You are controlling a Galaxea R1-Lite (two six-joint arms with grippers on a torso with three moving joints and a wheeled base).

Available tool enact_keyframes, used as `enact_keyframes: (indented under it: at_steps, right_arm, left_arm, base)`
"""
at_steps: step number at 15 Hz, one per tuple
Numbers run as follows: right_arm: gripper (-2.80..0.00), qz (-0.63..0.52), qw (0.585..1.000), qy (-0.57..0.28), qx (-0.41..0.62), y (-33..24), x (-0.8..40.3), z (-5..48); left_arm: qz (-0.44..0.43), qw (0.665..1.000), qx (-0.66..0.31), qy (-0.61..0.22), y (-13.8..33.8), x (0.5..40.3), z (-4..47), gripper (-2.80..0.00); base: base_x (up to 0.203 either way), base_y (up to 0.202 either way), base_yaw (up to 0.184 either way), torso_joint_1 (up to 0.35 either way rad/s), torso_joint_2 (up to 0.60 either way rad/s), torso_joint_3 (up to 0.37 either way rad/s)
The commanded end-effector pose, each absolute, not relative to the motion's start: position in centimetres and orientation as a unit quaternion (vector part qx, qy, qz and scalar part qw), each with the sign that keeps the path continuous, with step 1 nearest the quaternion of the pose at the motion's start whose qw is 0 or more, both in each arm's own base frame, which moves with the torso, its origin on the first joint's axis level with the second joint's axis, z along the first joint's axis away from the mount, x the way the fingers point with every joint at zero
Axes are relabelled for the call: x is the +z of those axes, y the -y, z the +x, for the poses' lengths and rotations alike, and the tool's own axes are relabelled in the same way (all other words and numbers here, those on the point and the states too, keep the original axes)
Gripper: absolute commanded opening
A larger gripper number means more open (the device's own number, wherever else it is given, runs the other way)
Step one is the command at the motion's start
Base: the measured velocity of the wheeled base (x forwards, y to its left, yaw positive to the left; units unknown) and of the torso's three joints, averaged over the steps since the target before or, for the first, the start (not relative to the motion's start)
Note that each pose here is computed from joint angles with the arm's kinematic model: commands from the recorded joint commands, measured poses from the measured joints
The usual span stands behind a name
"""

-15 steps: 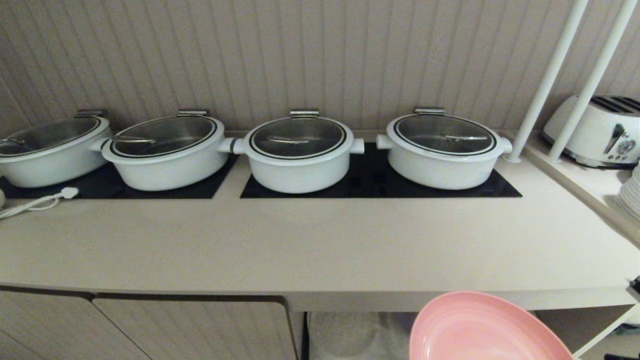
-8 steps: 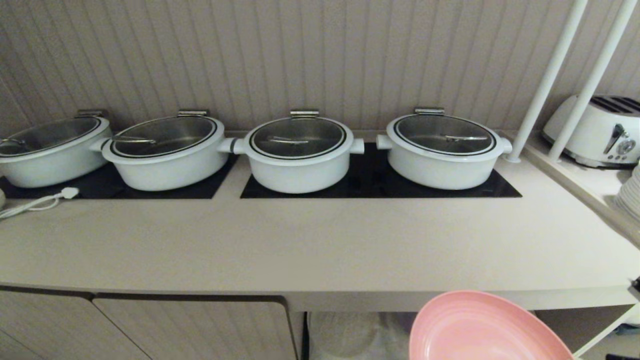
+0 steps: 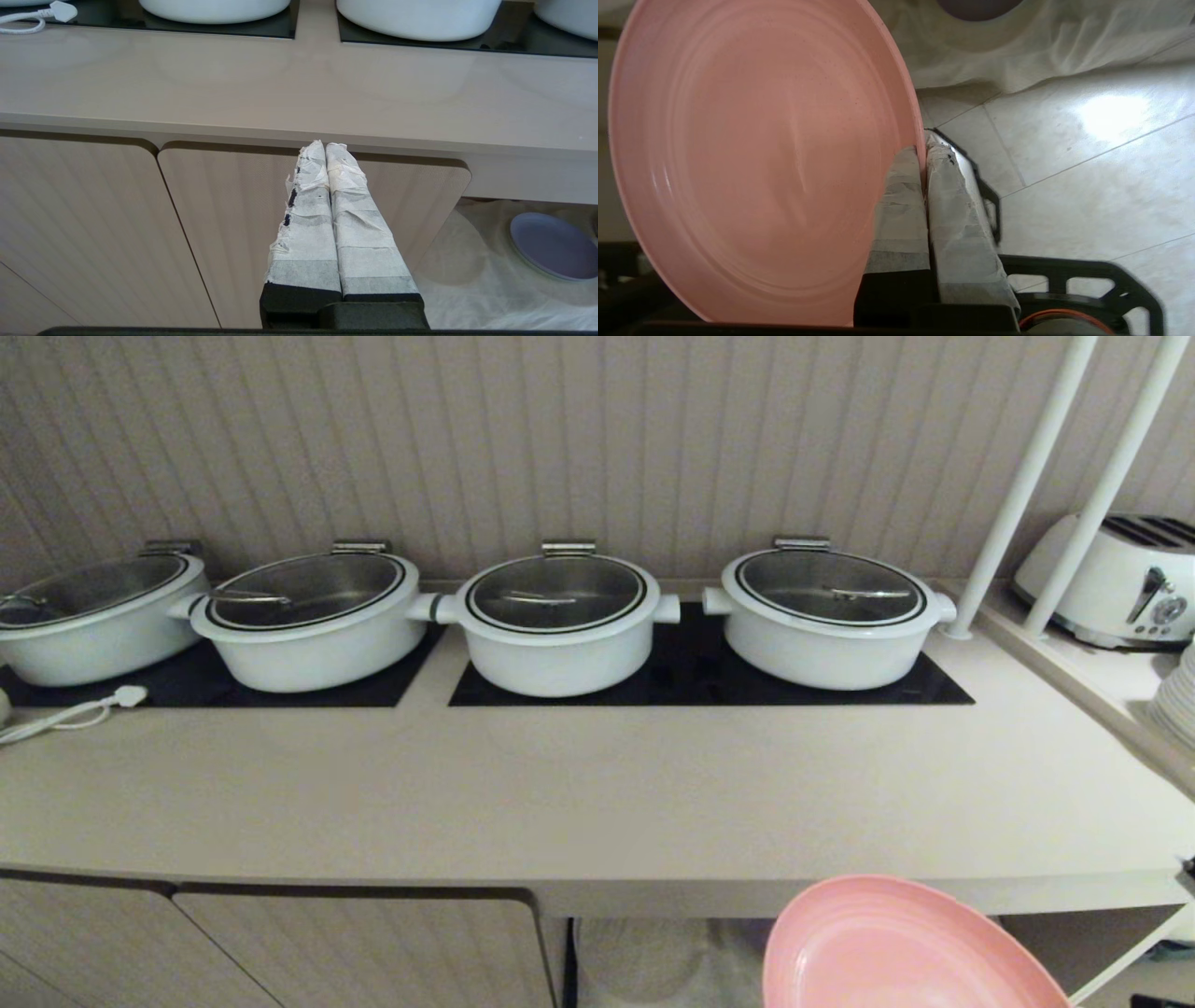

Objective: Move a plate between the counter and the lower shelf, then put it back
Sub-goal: Put the plate

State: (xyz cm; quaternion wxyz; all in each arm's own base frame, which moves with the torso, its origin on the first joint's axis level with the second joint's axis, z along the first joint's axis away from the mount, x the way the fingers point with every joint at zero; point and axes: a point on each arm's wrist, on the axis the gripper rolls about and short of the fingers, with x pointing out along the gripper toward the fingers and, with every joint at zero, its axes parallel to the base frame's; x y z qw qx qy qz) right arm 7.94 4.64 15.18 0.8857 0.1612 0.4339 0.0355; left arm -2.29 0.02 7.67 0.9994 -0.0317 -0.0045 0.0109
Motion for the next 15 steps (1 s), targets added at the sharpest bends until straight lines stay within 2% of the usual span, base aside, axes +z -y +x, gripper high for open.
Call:
enact_keyframes:
  at_steps: [1, 6, 15]
  right_arm:
    - [-2.8, 0.168, 0.882, -0.439, 0.03, -4.68, 15.05, 7.91]
    - [-2.8, 0.166, 0.882, -0.44, 0.034, -4.82, 15.04, 7.95]
    - [-2.8, 0.164, 0.881, -0.442, 0.033, -4.84, 14.99, 7.96]
  left_arm:
    - [-0.032, 0.999, 0.011, 0.004, -0.02, 7.67, -2.28, -2.8]
    - [-0.032, 0.999, 0.011, 0.004, -0.02, 7.67, -2.28, -2.8]
    - [-0.032, 0.999, 0.011, 0.004, -0.02, 7.67, -2.28, -2.8]
  base:
    - [0.0, 0.0, 0.0, 0.0, 0.0, 0.0]
    - [0.0, -0.022, 0.004, 0.0, 0.0, 0.0]
    - [0.0, -0.192, 0.002, 0.002, 0.0, 0.001]
